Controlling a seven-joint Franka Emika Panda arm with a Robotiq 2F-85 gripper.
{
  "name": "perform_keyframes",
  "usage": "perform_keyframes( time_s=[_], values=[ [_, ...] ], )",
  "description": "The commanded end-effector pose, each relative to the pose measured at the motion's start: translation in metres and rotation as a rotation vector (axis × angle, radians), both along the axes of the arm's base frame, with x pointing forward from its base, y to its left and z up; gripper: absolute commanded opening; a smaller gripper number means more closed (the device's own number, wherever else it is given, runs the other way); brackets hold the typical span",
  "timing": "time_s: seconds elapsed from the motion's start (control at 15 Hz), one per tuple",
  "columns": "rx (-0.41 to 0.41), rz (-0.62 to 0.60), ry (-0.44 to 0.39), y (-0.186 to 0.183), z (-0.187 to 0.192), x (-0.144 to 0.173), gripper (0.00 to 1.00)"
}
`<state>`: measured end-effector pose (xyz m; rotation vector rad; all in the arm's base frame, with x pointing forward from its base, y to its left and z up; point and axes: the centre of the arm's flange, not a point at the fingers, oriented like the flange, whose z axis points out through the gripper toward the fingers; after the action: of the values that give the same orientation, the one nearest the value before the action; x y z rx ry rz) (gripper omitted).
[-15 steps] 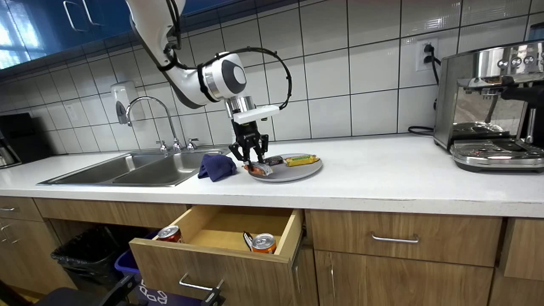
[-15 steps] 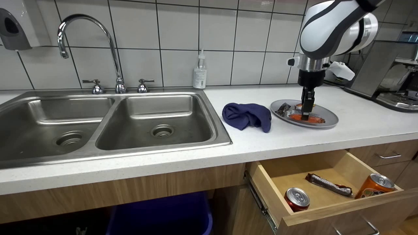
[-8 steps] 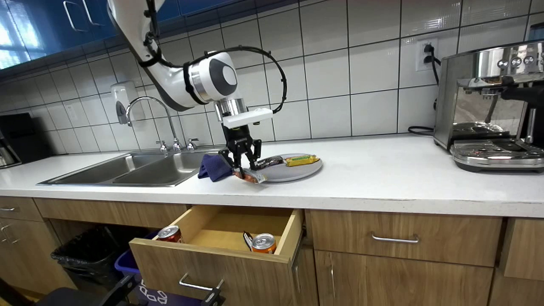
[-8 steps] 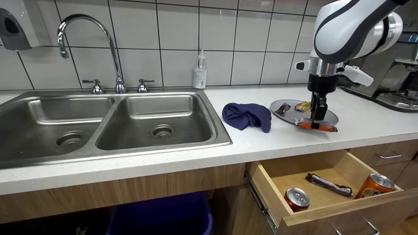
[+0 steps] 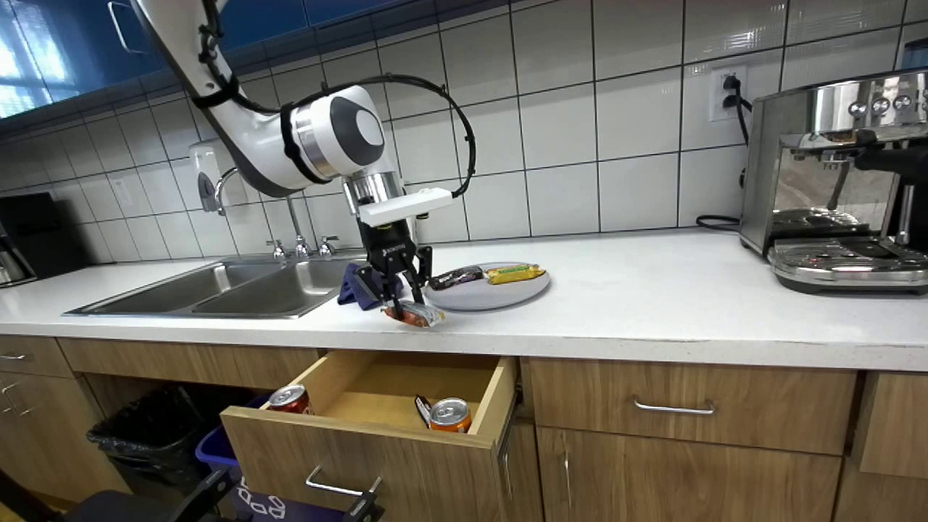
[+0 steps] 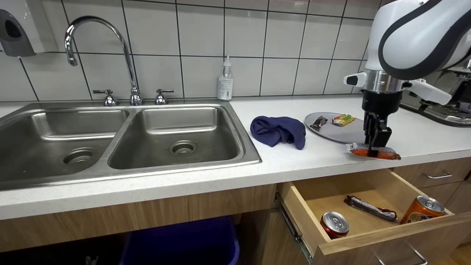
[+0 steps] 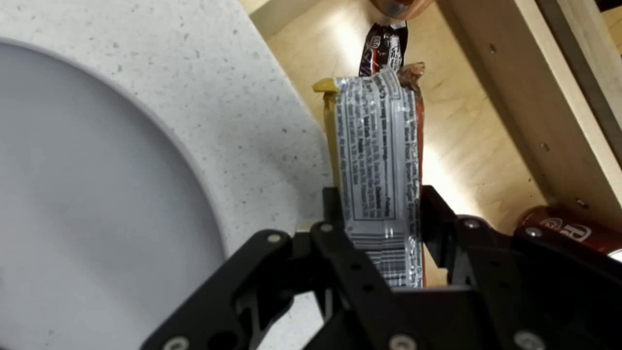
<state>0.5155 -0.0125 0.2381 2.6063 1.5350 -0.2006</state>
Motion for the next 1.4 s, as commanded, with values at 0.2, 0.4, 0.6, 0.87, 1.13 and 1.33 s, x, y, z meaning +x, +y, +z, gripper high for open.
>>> perform_keyframes(
  time_s=[0.2, 0.4, 0.6, 0.87, 1.13, 1.33],
  values=[
    [-0.040, 0.089, 0.008, 0.004, 0.006, -0.048, 0.17],
    [-0.045, 0.108, 0.037, 0.007, 0.001, -0.054, 0.17],
    [-0.041, 0.120, 0.055, 0.010, -0.003, -0.057, 0.17],
    [-0.041, 0.133, 0.065, 0.014, -0.008, -0.058, 0.17],
    [-0.043, 0.142, 0.083, 0.016, -0.013, -0.057, 0.17],
    [-0.046, 0.148, 0.091, 0.017, -0.018, -0.055, 0.17]
  ],
)
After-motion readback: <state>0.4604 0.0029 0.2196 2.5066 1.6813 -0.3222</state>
